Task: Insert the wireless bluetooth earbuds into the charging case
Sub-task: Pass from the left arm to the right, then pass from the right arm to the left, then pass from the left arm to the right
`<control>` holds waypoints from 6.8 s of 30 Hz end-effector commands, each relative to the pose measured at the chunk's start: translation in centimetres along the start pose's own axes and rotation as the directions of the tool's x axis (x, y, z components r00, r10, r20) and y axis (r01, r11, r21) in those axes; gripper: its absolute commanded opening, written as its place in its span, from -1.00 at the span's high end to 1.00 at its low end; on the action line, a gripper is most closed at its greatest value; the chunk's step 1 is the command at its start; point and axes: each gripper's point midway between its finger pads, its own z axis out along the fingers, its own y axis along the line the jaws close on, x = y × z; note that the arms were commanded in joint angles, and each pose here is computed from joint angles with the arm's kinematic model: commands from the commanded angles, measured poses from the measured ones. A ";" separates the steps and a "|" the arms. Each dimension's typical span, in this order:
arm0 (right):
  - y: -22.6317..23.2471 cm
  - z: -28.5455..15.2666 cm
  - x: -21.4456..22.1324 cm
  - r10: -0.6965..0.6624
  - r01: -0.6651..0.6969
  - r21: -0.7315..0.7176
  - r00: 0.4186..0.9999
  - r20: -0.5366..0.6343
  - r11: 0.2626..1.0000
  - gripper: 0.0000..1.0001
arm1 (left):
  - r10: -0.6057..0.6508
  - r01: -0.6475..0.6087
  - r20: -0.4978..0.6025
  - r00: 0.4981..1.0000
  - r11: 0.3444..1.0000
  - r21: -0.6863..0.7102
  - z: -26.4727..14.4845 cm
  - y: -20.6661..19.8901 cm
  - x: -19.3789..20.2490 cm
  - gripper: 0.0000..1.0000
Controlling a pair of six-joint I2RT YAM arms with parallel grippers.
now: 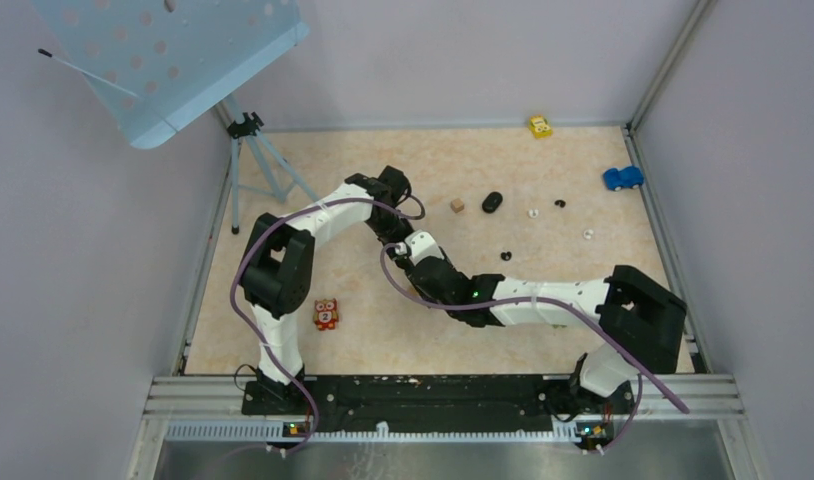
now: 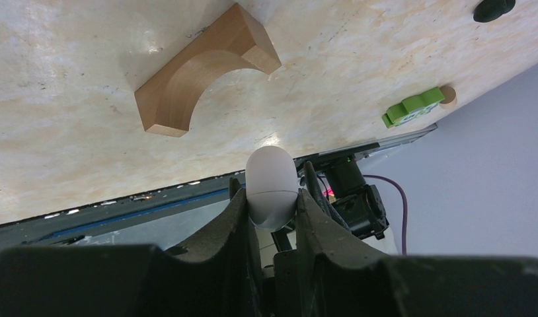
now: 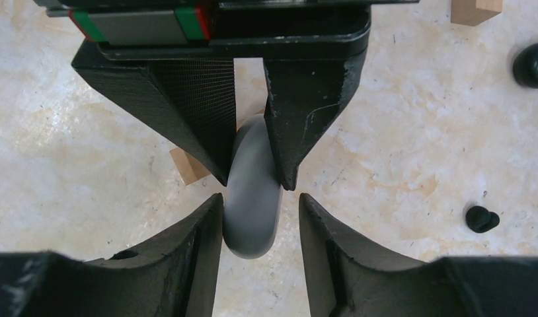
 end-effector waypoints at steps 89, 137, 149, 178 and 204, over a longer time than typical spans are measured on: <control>-5.1 -12.3 -4.5 0.561 -0.377 -0.857 0.817 -0.129 0.352 1.00 | 0.896 -0.714 0.319 0.308 -0.004 0.700 -7.4 -8.1 11.1 0.01; -12.3 -14.3 -14.0 0.923 -0.374 -0.875 0.341 0.177 0.306 -0.52 | 0.524 -0.672 0.568 0.634 0.011 0.740 -14.9 -13.7 7.5 1.00; -12.1 -14.3 -15.6 0.941 -0.320 -0.924 0.323 0.102 0.210 0.11 | 0.520 -0.678 0.577 0.630 0.005 0.735 -15.1 -13.3 7.9 1.00; -11.7 -12.2 -14.4 0.949 -0.394 -0.908 0.316 0.009 0.140 0.00 | 0.514 -0.686 0.578 0.634 0.027 0.727 -14.7 -13.8 7.2 1.00; -12.0 -11.7 -12.4 0.955 -0.489 -0.851 0.292 0.044 0.189 -0.17 | 0.527 -0.726 0.601 0.601 0.047 0.686 -14.8 -14.1 6.9 1.00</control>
